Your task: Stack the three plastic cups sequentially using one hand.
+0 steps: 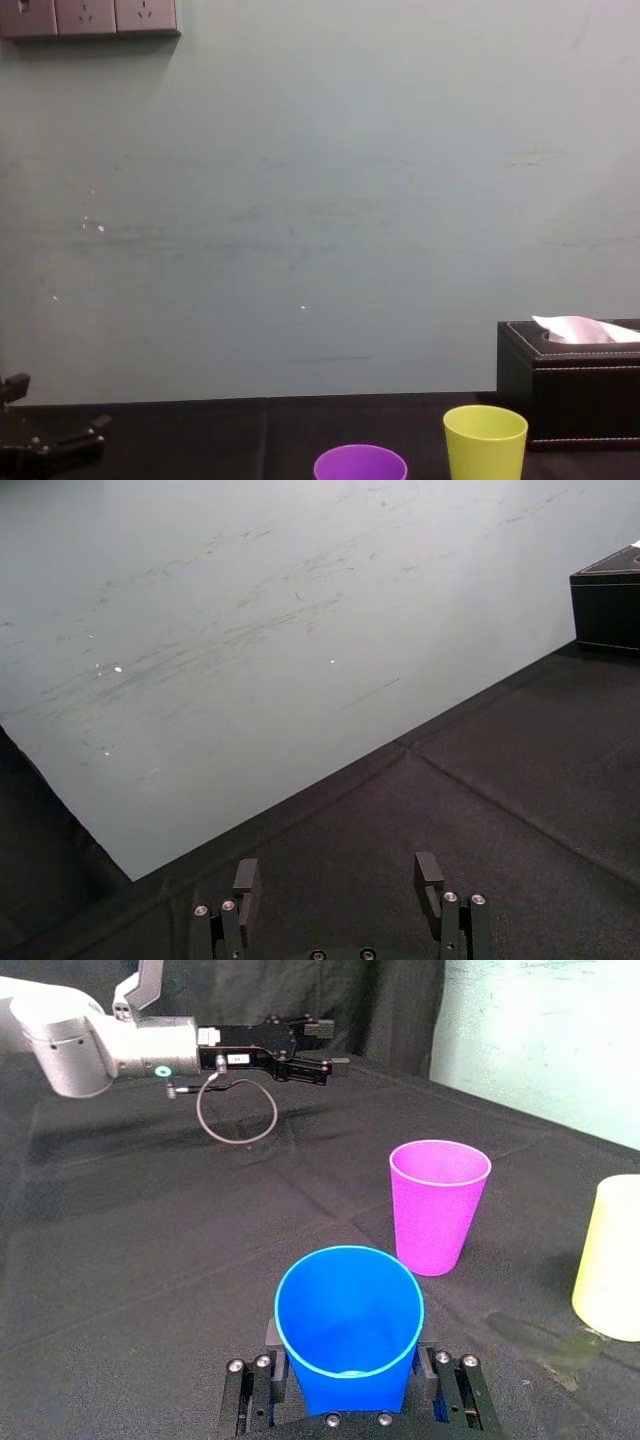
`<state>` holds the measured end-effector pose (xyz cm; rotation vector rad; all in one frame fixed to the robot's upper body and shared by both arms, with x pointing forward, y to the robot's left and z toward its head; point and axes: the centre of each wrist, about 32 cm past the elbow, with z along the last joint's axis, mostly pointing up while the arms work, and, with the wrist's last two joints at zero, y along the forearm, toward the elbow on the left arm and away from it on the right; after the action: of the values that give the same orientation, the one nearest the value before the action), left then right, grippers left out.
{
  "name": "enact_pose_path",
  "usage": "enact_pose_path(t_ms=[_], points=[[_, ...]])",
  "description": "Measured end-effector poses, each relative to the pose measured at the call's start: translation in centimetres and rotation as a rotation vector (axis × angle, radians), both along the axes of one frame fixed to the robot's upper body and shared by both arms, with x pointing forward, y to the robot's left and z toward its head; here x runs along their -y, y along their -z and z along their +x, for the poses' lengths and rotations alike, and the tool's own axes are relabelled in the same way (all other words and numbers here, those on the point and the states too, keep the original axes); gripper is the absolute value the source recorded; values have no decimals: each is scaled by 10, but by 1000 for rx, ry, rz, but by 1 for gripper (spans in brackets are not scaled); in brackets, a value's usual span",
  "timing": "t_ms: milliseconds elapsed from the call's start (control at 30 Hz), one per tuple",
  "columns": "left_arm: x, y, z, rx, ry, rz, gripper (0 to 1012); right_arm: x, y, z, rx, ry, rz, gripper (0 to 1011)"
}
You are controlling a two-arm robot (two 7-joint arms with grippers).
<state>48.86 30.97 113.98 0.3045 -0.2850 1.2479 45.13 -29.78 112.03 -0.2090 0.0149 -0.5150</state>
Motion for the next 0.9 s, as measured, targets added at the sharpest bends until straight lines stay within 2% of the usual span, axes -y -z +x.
enact_pose_path(t_ms=[233,533,767,900], points=[[0,0,0,0,0,0,1011,0,0,0,-1,1,0,729],[0,0,0,0,0,0,1011,-3,-1,-6,-5,96,1,729],[0,0,0,0,0,0,1011,2,-20,-6,7,180,-3,729],[0,0,0,0,0,0,1011,6,-36,-4,15,214,-7,728]])
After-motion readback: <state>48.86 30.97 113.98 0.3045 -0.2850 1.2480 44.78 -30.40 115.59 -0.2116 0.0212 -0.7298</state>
